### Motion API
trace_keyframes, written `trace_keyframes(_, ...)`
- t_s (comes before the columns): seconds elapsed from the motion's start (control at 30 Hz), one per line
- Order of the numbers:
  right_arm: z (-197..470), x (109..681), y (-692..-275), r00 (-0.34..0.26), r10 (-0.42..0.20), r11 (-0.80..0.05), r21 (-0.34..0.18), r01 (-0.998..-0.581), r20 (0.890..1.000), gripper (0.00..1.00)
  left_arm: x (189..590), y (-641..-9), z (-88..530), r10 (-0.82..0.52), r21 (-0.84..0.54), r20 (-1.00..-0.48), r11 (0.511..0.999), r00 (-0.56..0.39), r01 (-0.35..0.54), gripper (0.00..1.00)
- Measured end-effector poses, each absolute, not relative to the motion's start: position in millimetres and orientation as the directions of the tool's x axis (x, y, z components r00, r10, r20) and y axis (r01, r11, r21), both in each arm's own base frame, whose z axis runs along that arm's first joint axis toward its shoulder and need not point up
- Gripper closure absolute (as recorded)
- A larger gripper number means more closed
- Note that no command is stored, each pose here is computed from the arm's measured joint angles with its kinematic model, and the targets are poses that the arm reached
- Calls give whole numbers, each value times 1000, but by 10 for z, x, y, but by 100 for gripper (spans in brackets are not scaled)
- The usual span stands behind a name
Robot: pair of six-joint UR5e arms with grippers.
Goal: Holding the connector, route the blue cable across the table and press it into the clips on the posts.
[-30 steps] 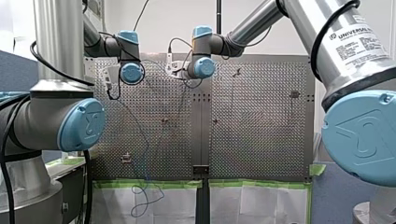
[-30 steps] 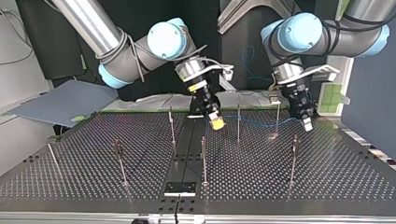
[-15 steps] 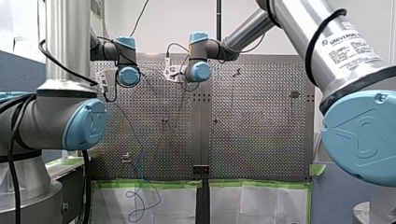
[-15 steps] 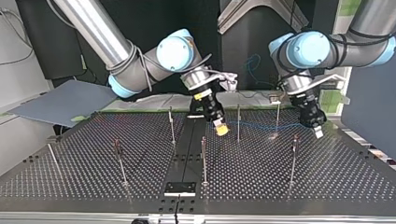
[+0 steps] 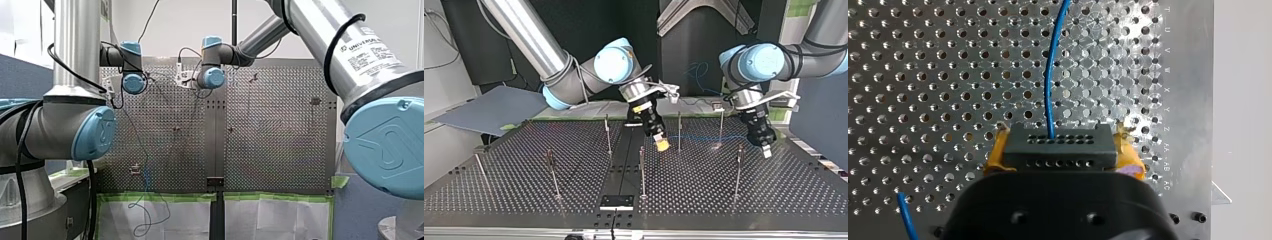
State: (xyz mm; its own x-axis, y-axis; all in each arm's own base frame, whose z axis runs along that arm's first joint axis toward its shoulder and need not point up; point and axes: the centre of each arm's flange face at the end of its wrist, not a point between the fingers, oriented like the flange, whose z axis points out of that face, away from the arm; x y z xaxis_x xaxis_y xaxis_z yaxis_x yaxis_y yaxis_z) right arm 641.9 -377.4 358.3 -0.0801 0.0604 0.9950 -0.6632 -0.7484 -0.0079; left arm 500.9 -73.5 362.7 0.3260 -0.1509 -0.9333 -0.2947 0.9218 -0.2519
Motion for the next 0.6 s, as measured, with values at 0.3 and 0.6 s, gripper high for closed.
trace_keyframes(0.3, 3671, 6459, -3837, -93, 71, -745, -9, -667, 993, 100, 5120, -628, 3713, -156, -262, -924, 924, 349, -280, 100)
trace_keyframes(0.6, 3712, 6441, -3915, -98, 77, -737, -10, -676, 992, 100, 5257, -557, 3614, -161, -260, -926, 927, 342, -269, 100)
